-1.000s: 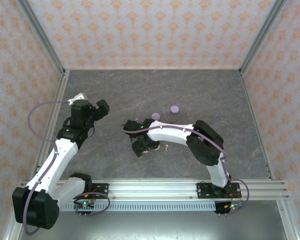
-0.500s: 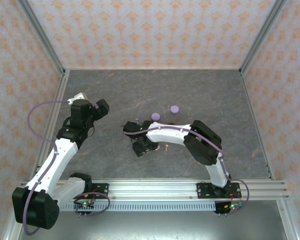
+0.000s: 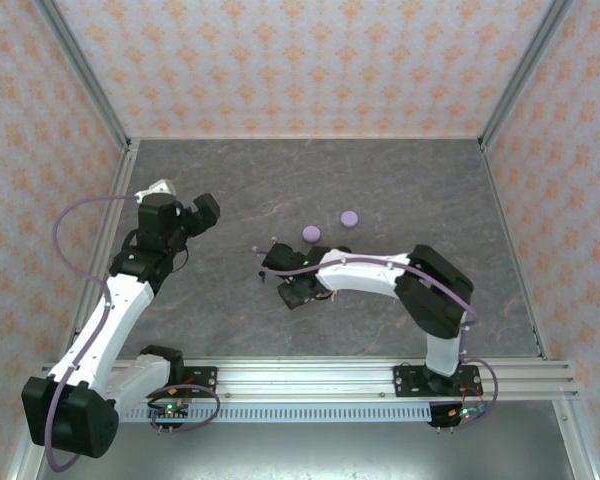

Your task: Insert the wireless bluetooth earbuds into the charging case

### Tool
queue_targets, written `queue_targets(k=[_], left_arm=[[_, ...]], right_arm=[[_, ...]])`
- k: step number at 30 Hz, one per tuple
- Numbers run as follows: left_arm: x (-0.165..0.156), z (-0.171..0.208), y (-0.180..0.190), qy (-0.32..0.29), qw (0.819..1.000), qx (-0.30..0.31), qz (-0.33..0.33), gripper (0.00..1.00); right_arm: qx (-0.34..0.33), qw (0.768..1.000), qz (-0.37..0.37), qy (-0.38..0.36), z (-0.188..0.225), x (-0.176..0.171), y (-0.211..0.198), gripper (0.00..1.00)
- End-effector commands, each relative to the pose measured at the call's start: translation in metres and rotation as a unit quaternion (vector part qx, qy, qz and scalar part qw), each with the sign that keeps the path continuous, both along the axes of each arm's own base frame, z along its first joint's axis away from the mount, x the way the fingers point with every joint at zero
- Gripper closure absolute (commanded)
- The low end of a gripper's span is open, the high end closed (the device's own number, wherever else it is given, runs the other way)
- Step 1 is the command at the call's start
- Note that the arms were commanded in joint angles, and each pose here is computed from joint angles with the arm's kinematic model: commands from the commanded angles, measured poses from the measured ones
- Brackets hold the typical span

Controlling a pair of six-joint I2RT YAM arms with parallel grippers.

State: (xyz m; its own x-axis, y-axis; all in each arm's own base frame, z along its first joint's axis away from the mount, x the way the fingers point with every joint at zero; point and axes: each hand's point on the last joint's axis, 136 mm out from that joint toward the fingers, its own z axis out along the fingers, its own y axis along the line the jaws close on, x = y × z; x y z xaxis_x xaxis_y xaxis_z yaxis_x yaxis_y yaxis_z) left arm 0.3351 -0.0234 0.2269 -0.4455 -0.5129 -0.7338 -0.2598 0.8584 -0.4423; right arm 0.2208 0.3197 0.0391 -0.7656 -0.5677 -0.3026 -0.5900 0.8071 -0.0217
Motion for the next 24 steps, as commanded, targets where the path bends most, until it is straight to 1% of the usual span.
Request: queue_targets(k=[1, 4, 7, 10, 12, 14, 15, 16, 19, 24], left_arm=[[0.002, 0.022, -0.020, -0.009, 0.998, -0.009, -0.058, 0.00], [0.003, 0.036, -0.043, -0.011, 0.992, -0.037, -0.119, 0.00], [0.001, 0.052, -0.068, -0.014, 0.980, -0.073, -0.183, 0.00], [-0.005, 0.070, -0.097, -0.020, 0.962, -0.104, -0.253, 0.02], [-0.015, 0.081, -0.120, -0.020, 0.943, -0.110, -0.315, 0.05], [-0.026, 0.088, -0.141, -0.014, 0.924, -0.110, -0.366, 0.06], [-0.031, 0.091, -0.151, -0.013, 0.915, -0.107, -0.388, 0.07], [-0.035, 0.091, -0.158, -0.011, 0.909, -0.104, -0.403, 0.07], [-0.043, 0.090, -0.174, -0.005, 0.894, -0.107, -0.434, 0.10], [-0.053, 0.086, -0.199, 0.002, 0.868, -0.121, -0.481, 0.17]], right_arm=[[0.042, 0.993, 0.038, -0.108, 0.058, 0.029, -0.002, 0.53], [0.071, 0.981, 0.067, -0.170, 0.095, 0.040, -0.013, 0.53], [0.101, 0.959, 0.103, -0.244, 0.136, 0.047, -0.025, 0.53], [0.125, 0.929, 0.151, -0.315, 0.174, 0.046, -0.032, 0.53], [0.130, 0.907, 0.182, -0.358, 0.196, 0.044, -0.035, 0.54], [0.114, 0.896, 0.200, -0.380, 0.203, 0.046, -0.036, 0.54], [0.114, 0.886, 0.204, -0.400, 0.217, 0.046, -0.041, 0.54], [0.106, 0.882, 0.210, -0.408, 0.220, 0.046, -0.042, 0.54], [0.099, 0.868, 0.225, -0.431, 0.231, 0.047, -0.043, 0.54], [0.118, 0.850, 0.242, -0.453, 0.248, 0.042, -0.038, 0.54]])
